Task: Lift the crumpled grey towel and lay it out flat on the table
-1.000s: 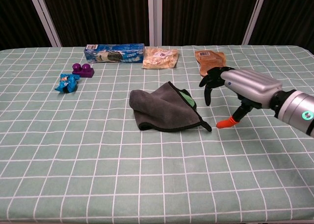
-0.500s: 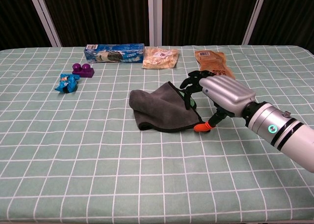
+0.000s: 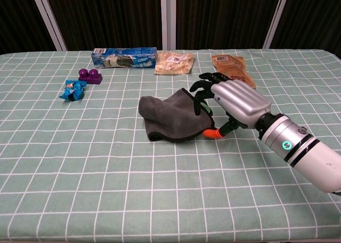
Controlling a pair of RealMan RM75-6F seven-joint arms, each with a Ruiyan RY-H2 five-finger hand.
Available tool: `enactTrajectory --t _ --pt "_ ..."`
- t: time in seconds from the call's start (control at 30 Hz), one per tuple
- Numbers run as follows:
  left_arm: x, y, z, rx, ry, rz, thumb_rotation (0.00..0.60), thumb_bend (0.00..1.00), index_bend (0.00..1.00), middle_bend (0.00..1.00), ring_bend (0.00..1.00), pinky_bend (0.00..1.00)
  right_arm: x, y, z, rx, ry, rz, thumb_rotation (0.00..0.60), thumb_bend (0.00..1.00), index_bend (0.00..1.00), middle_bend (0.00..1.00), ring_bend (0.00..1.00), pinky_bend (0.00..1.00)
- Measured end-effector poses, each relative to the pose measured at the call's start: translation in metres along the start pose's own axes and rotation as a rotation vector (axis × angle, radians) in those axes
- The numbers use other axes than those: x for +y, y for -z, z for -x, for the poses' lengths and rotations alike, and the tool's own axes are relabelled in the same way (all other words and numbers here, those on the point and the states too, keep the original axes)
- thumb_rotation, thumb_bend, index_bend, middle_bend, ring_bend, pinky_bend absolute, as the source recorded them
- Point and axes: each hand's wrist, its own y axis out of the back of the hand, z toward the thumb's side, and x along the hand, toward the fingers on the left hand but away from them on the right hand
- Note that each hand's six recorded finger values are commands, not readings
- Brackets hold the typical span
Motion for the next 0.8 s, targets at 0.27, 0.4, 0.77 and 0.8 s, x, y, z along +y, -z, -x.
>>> enactTrajectory --t 0.27,0.4,0.77,0.8 --pt "0.002 -0.003 -0.001 -0.012 -0.007 0.002 0.6 0.08 0.26 0.24 0.19 0.22 0.006 -0.007 0.006 0.033 0.024 0.015 0.6 0.17 0.49 0.18 0.01 0.0" --pt "0.002 -0.003 -0.002 -0.013 -0.008 0.003 0.6 0.08 0.26 0.23 0.19 0.22 0.008 -0.011 0.009 0.047 0.032 0.029 0.6 0.22 0.54 0.19 0.03 0.0" --pt "0.009 -0.015 -0.016 -0.06 -0.038 0.033 0.6 0.07 0.26 0.24 0.19 0.22 0.024 -0.026 0.025 0.087 0.069 0.096 0.6 0.45 0.75 0.28 0.09 0.0" --pt "0.009 -0.018 -0.018 -0.068 -0.042 0.041 0.6 0.07 0.26 0.24 0.19 0.22 0.027 -0.028 0.028 0.088 0.072 0.101 0.6 0.46 0.76 0.28 0.09 0.0"
